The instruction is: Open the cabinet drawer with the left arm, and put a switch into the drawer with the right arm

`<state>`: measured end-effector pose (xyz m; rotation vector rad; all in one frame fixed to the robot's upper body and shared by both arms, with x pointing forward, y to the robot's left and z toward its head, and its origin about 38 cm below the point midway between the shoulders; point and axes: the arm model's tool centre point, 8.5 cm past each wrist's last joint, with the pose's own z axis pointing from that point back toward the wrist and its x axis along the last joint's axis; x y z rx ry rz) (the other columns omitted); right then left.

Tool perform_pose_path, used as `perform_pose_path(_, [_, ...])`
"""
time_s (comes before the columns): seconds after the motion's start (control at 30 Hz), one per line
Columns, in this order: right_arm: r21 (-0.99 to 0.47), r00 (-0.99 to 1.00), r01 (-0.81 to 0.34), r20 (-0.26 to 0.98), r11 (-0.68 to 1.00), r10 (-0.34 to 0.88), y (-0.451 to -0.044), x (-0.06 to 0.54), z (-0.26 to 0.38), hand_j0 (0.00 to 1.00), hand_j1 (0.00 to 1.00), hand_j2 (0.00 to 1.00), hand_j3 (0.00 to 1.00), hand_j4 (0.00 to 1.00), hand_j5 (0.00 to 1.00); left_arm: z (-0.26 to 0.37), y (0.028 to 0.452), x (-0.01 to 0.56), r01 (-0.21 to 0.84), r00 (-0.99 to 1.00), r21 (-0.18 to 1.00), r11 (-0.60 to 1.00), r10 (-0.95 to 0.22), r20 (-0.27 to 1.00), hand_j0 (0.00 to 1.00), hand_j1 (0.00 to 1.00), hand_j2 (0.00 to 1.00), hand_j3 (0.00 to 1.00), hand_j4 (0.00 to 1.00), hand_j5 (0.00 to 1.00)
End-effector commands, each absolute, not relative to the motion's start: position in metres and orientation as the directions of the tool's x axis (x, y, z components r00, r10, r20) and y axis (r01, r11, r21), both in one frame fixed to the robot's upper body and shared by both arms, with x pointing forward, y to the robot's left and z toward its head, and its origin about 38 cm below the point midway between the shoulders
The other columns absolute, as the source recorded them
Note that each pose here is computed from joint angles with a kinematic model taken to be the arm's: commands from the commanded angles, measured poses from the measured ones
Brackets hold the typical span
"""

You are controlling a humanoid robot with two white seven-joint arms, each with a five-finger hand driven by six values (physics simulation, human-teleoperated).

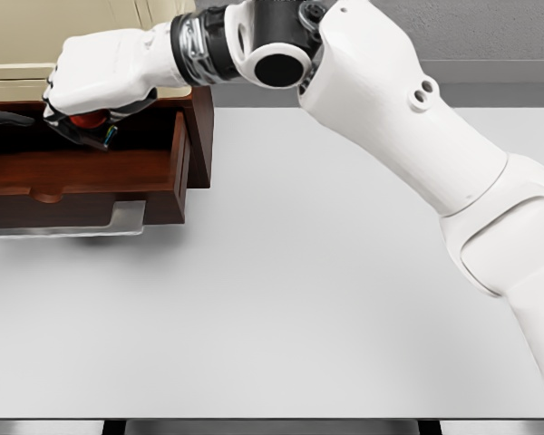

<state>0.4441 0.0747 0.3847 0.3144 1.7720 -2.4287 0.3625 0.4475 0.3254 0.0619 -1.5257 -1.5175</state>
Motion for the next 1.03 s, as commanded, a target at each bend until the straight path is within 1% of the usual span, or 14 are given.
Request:
perform_pose_path(0.0, [-0.916,-0.965,0.235,-0.26,-0.324,0.035,0.075,0.445,0.384,0.9,0.9,0.9,0.9,0.9,0.9,0.327,0.448,0.362,0.556,-0.546,0.797,0.236,-0.619,0.565,1.0,1.0,1.0,1.0,1.0,1.0])
perform_pose_path(0.03, [-0.916,-0.965,0.236,-0.261,-0.325,0.035,0.075,0.445,0.384,1.0,1.0,1.0,1.0,1.0,1.0,0.327,0.448,0.362,0.556,-0.546,0.797,0.236,-0.619,0.565,1.0,1.0,1.0,1.0,1.0,1.0])
perform_pose_path(0.33, [-0.916,-0.961,0.25,-0.273,-0.315,0.031,0.076,0.443,0.391,1.0,1.0,1.0,1.0,1.0,1.0,0.327,0.447,0.363,0.557,-0.547,0.796,0.236,-0.617,0.565,1.0,1.0,1.0,1.0,1.0,1.0])
perform_pose_path(0.4, [-0.916,-0.959,0.269,-0.285,-0.298,0.009,0.077,0.435,0.393,1.0,1.0,1.0,1.0,1.0,1.0,0.326,0.446,0.363,0.557,-0.549,0.796,0.234,-0.616,0.565,1.0,1.0,1.0,1.0,1.0,1.0])
perform_pose_path(0.47, [-0.899,-0.94,0.325,-0.34,-0.292,-0.001,0.047,0.426,0.399,1.0,1.0,1.0,1.0,1.0,1.0,0.325,0.443,0.362,0.561,-0.555,0.795,0.231,-0.608,0.568,1.0,1.0,1.0,1.0,1.0,1.0])
perform_pose_path(0.53, [-0.881,-0.922,0.371,-0.387,-0.295,-0.004,0.005,0.412,0.395,1.0,1.0,1.0,1.0,1.0,1.0,0.323,0.439,0.364,0.563,-0.56,0.793,0.232,-0.599,0.573,1.0,1.0,1.0,1.0,1.0,1.0])
perform_pose_path(0.6, [-0.894,-0.913,0.358,-0.395,-0.27,0.098,-0.059,0.413,0.394,1.0,1.0,1.0,1.0,1.0,1.0,0.322,0.419,0.362,0.573,-0.598,0.792,0.211,-0.555,0.579,1.0,1.0,1.0,1.0,1.0,1.0])
perform_pose_path(0.63, [-0.904,-0.903,0.336,-0.389,-0.263,0.182,-0.097,0.419,0.396,1.0,1.0,1.0,1.0,1.0,1.0,0.322,0.409,0.359,0.578,-0.616,0.792,0.194,-0.532,0.58,1.0,1.0,1.0,1.0,1.0,1.0])
perform_pose_path(0.7, [-0.946,-0.885,0.262,-0.314,-0.19,0.343,-0.177,0.428,0.41,1.0,1.0,1.0,1.0,1.0,1.0,0.327,0.401,0.357,0.574,-0.637,0.798,0.185,-0.512,0.577,1.0,1.0,1.0,1.0,1.0,1.0])
perform_pose_path(0.77, [-0.971,-0.84,0.19,-0.238,-0.147,0.487,-0.25,0.427,0.403,1.0,1.0,1.0,1.0,1.0,1.0,0.33,0.38,0.349,0.577,-0.677,0.802,0.152,-0.46,0.574,1.0,1.0,1.0,1.0,1.0,1.0])
perform_pose_path(0.8, [-0.982,-0.825,0.148,-0.19,-0.12,0.533,-0.27,0.426,0.386,1.0,1.0,1.0,1.0,1.0,1.0,0.33,0.375,0.349,0.578,-0.684,0.803,0.148,-0.448,0.575,1.0,1.0,1.0,1.0,1.0,1.0])
perform_pose_path(0.87, [-0.988,-0.809,0.034,-0.115,-0.149,0.577,-0.293,0.425,0.344,1.0,1.0,1.0,1.0,1.0,1.0,0.33,0.374,0.348,0.578,-0.686,0.803,0.146,-0.446,0.575,1.0,1.0,1.0,1.0,1.0,1.0])
perform_pose_path(0.9, [-0.989,-0.802,0.002,-0.091,-0.15,0.591,-0.299,0.426,0.334,1.0,1.0,1.0,1.0,1.0,1.0,0.331,0.374,0.348,0.577,-0.687,0.804,0.147,-0.446,0.574,1.0,1.0,1.0,1.0,1.0,1.0])
perform_pose_path(1.0, [-0.987,-0.781,-0.035,-0.072,-0.158,0.62,-0.313,0.429,0.326,1.0,1.0,1.0,1.0,1.0,1.0,0.331,0.374,0.348,0.577,-0.686,0.803,0.148,-0.445,0.575,1.0,1.0,1.0,1.0,1.0,1.0])
